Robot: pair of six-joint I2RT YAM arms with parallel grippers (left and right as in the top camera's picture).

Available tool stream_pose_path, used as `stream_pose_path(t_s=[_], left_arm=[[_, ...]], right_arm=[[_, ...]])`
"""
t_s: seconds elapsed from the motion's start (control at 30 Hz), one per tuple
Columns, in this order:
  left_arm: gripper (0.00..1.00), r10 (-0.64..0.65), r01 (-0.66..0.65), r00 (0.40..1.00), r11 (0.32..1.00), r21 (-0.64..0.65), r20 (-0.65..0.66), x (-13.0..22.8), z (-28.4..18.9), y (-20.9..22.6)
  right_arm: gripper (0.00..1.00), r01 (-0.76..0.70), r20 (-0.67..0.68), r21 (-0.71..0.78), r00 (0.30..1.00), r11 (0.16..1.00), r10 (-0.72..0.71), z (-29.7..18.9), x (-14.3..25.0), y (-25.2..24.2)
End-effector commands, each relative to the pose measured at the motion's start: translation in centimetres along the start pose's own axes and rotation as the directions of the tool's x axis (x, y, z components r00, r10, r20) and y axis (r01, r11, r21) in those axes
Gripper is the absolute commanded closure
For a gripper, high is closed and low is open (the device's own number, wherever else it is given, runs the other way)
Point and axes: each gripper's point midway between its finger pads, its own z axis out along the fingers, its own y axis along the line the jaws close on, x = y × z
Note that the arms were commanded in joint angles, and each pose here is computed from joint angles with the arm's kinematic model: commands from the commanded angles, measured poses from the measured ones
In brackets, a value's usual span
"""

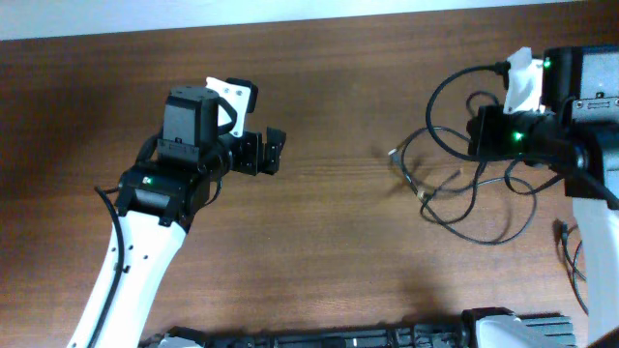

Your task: Untangle cables

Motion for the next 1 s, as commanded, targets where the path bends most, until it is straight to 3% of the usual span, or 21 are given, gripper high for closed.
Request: stream_pose_path(t_s=[0.0, 0.13, 0.23, 0.33, 0.6, 0.97], left_arm=[[0.01, 0.002, -0.002, 1.000, 1.000, 0.009, 0.012, -0.4, -0.4, -0.1], [0.01, 0.002, -0.002, 1.000, 1.000, 0.009, 0.012, -0.4, -0.4, -0.1], [0.01, 0.002, -0.002, 1.000, 1.000, 0.009, 0.012, -0.4, -0.4, -0.1], [0.01, 0.002, -0.002, 1.000, 1.000, 0.009, 0.012, -0.4, -0.4, -0.1], [0.01, 0.002, -0.002, 1.000, 1.000, 0.009, 0.012, -0.4, -0.4, -0.1], [0.01, 0.002, -0.002, 1.000, 1.000, 0.009, 0.012, -0.4, -0.4, -0.1]], right_arm=[[0.96, 0.050, 0.196, -0.010, 0.979, 0.999, -0.047, -3.6, -3.2, 1.1], [0.96, 0.097, 0.393, -0.023, 0.916, 0.995, -0.080, -7.8, -6.8, 2.5], [0.96, 0.223, 0.493, 0.034, 0.844, 0.974, -0.210, -10.6, -8.3, 3.2], [0.96, 0.330, 0.489, 0.139, 0.797, 0.934, -0.355, -11.0, -8.5, 2.7], [0.96, 0.297, 0.253, 0.137, 0.912, 0.945, -0.323, -5.7, -5.7, 0.4], [0.96, 0.307, 0.263, 0.080, 0.911, 0.948, -0.318, -6.1, -5.1, 1.4]])
